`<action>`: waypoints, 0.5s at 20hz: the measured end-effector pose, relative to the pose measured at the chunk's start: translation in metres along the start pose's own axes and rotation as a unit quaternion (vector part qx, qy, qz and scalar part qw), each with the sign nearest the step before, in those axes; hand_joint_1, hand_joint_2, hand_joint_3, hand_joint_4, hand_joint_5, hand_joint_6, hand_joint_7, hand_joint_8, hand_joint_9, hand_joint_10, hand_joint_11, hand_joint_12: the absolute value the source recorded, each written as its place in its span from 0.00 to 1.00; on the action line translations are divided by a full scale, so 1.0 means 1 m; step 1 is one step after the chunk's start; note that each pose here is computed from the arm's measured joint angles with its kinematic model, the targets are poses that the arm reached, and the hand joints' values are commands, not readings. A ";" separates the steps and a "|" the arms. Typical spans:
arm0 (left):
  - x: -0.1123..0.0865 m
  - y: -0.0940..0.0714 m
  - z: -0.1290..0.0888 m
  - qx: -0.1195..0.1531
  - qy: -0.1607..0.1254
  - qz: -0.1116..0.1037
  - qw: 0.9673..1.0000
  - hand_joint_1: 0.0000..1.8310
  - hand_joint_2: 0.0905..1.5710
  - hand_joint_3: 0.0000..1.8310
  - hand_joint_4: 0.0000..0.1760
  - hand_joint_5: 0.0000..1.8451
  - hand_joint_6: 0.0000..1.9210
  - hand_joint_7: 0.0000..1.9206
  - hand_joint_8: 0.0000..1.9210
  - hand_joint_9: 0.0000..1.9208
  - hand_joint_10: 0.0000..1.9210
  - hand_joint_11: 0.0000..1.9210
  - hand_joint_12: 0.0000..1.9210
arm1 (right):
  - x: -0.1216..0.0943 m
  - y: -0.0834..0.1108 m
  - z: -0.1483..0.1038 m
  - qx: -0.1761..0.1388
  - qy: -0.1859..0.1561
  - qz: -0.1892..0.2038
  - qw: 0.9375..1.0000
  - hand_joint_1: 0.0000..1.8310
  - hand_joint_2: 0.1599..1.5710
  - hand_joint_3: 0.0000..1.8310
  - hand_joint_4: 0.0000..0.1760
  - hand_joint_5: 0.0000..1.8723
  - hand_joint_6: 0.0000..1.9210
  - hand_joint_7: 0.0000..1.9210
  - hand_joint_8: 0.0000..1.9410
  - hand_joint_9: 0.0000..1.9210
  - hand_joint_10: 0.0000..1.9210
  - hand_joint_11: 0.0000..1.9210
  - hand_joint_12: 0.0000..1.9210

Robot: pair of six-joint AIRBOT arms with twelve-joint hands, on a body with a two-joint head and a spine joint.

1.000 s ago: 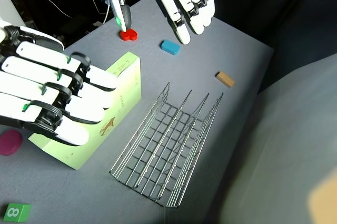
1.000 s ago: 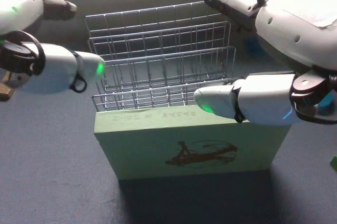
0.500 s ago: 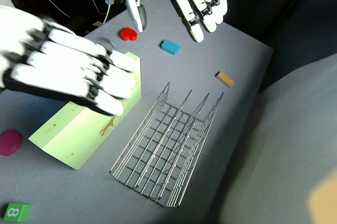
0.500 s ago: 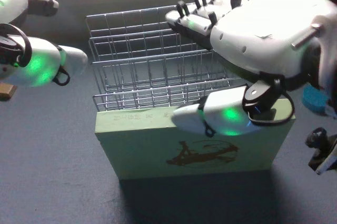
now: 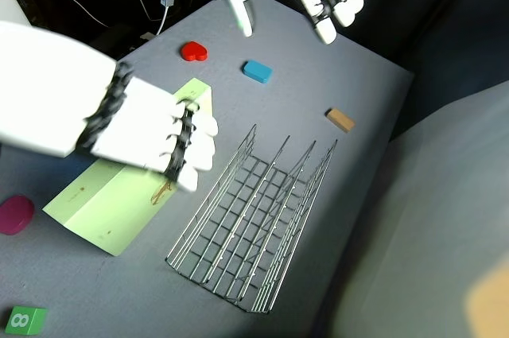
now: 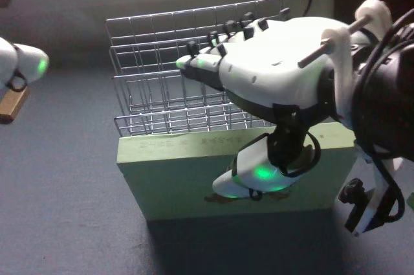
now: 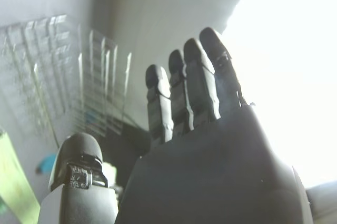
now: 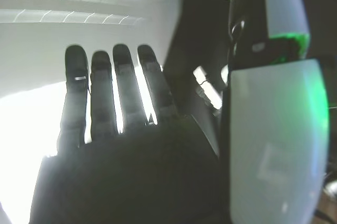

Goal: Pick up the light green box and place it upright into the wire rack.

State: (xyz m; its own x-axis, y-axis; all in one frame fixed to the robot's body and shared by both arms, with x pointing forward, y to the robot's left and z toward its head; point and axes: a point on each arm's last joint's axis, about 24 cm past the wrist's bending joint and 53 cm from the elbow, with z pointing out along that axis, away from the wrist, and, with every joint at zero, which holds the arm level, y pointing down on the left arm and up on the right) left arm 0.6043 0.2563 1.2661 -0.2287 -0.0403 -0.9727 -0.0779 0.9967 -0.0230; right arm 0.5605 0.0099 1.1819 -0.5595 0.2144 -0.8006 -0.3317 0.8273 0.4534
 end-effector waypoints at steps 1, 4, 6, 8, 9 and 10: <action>-0.001 0.005 0.000 -0.004 0.001 0.002 1.000 0.03 0.75 0.00 0.32 0.17 0.00 0.13 0.00 0.11 0.00 0.00 0.32 | -0.001 0.000 0.002 0.003 0.003 0.006 1.000 0.42 0.53 0.00 0.06 0.06 0.00 0.06 0.00 0.04 0.00 0.00 0.30; -0.004 0.010 -0.001 -0.008 0.000 0.011 1.000 0.03 0.75 0.00 0.32 0.17 0.00 0.13 0.00 0.11 0.00 0.00 0.31 | -0.001 -0.005 0.008 0.019 0.020 0.030 0.999 0.42 0.53 0.00 0.06 0.06 0.00 0.06 0.00 0.05 0.00 0.00 0.29; -0.005 0.012 -0.002 -0.005 -0.003 0.009 1.000 0.03 0.76 0.00 0.31 0.17 0.00 0.13 0.00 0.11 0.00 0.00 0.30 | 0.004 -0.006 0.013 0.024 0.035 0.043 0.998 0.42 0.53 0.00 0.05 0.06 0.00 0.07 0.00 0.05 0.00 0.00 0.29; -0.005 0.016 -0.003 -0.003 -0.005 0.007 1.000 0.03 0.76 0.00 0.31 0.17 0.00 0.13 0.00 0.11 0.00 0.00 0.30 | 0.010 -0.004 0.020 0.025 0.049 0.039 0.998 0.42 0.52 0.00 0.05 0.06 0.00 0.07 0.00 0.05 0.00 0.00 0.29; -0.006 0.016 -0.003 -0.003 -0.006 0.006 1.000 0.03 0.76 0.00 0.31 0.17 0.00 0.13 0.00 0.11 0.00 0.00 0.30 | 0.010 -0.001 0.023 0.024 0.050 0.037 0.998 0.42 0.52 0.00 0.05 0.06 0.00 0.07 0.00 0.04 0.00 0.00 0.29; -0.005 0.015 -0.003 -0.001 -0.005 0.008 1.000 0.03 0.76 0.00 0.31 0.17 0.00 0.13 0.00 0.11 0.00 0.00 0.30 | 0.011 -0.001 0.025 0.023 0.050 0.033 0.998 0.43 0.52 0.00 0.05 0.06 0.00 0.07 0.00 0.04 0.00 0.00 0.29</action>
State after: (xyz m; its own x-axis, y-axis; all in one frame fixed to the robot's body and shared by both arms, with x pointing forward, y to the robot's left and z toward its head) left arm 0.6018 0.2713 1.2716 -0.2192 -0.0239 -0.9754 -0.0763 0.9971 -0.0072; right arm 0.5732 0.0243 1.1628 -0.6529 0.2189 -0.7251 -0.2576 0.8361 0.4843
